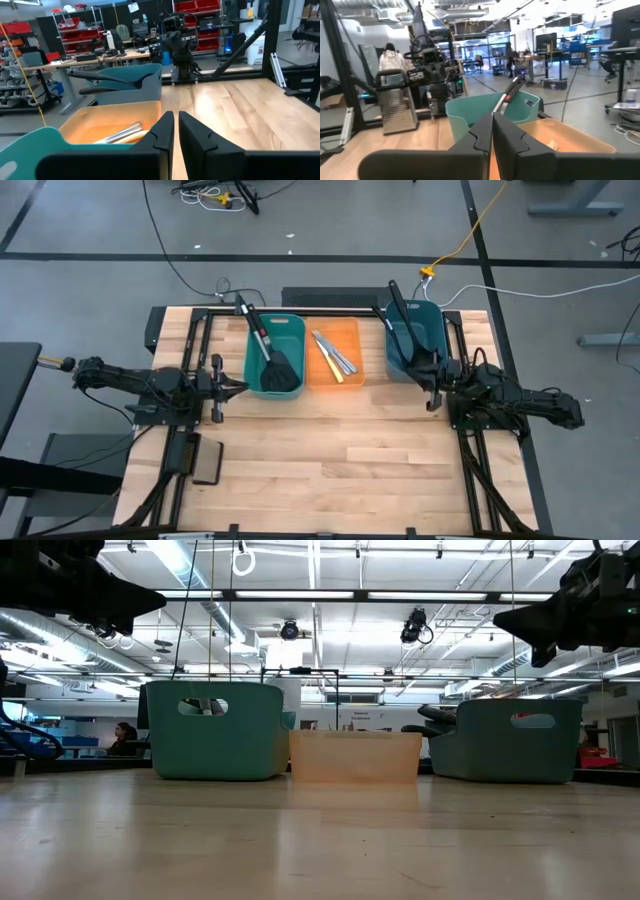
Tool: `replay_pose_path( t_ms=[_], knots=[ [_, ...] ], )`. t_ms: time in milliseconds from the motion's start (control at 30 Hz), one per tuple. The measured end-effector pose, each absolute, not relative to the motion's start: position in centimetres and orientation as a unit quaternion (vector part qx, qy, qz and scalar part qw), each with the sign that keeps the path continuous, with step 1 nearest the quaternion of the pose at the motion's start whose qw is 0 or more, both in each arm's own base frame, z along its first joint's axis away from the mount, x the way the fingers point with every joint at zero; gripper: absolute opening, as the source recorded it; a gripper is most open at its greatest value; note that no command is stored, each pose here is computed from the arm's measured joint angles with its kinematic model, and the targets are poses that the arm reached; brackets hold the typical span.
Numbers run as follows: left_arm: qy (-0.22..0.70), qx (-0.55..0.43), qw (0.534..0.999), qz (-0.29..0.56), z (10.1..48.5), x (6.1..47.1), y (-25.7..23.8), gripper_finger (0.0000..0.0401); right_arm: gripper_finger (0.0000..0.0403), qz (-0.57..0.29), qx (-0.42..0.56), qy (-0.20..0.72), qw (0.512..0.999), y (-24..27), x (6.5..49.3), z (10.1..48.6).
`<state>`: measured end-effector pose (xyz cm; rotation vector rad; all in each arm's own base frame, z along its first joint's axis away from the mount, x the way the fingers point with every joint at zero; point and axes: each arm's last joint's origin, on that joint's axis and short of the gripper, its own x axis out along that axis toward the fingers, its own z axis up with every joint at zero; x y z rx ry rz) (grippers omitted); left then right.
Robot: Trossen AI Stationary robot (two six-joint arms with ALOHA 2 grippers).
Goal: Pick & Place Kitchen Items
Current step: Return to Home Position
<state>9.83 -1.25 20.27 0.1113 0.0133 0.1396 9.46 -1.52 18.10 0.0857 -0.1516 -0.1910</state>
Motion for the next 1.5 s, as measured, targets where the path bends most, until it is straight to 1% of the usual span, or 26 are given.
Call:
replay_pose_path(
  t_ms=[100,1500],
  knots=[
    [0.006,0.044,0.997,0.070,20.27,9.83,-1.25,0.0032,0.0021,-0.103,0.043,-0.076,0.991,-1.57,9.45,18.10],
    [0.006,0.046,0.996,0.070,20.27,9.83,-1.25,0.0032,0.0022,-0.103,0.043,-0.076,0.991,-1.57,9.44,18.13]
  ],
)
